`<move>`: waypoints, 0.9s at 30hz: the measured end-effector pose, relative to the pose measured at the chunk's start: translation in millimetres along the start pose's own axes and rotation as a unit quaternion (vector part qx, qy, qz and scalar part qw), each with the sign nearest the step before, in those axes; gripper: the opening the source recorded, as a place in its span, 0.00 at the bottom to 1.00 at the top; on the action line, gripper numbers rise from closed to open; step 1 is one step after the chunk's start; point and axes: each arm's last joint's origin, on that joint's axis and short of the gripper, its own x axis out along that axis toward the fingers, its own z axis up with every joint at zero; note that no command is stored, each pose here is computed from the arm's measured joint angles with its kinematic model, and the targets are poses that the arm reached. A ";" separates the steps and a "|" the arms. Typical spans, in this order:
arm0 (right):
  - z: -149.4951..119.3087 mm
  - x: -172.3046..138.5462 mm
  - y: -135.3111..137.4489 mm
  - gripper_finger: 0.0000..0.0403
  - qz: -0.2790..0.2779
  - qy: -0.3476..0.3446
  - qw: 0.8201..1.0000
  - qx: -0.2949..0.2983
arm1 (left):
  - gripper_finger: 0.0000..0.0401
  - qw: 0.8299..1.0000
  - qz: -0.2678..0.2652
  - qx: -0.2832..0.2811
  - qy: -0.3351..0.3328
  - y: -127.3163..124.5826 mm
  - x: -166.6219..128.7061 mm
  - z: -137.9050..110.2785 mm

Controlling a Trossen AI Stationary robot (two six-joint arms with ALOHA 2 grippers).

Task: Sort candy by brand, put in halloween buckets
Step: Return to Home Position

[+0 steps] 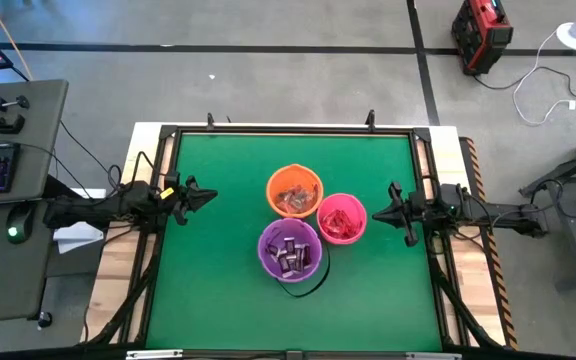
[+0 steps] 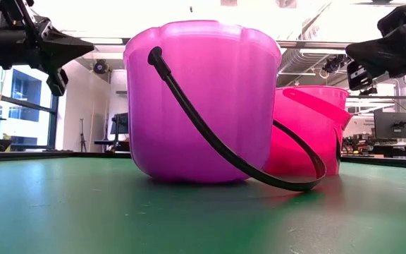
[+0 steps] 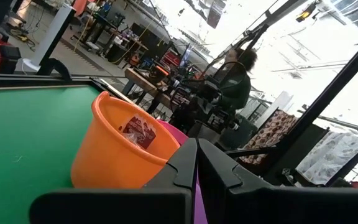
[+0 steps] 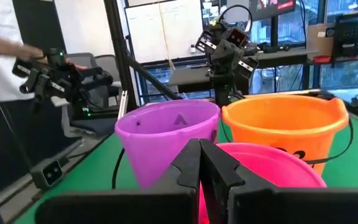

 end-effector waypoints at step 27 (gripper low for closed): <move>-0.1 0.0 0.0 0.00 0.000 0.000 0.999 0.051 | 0.01 1.000 0.000 0.000 0.000 0.0 0.0 0.0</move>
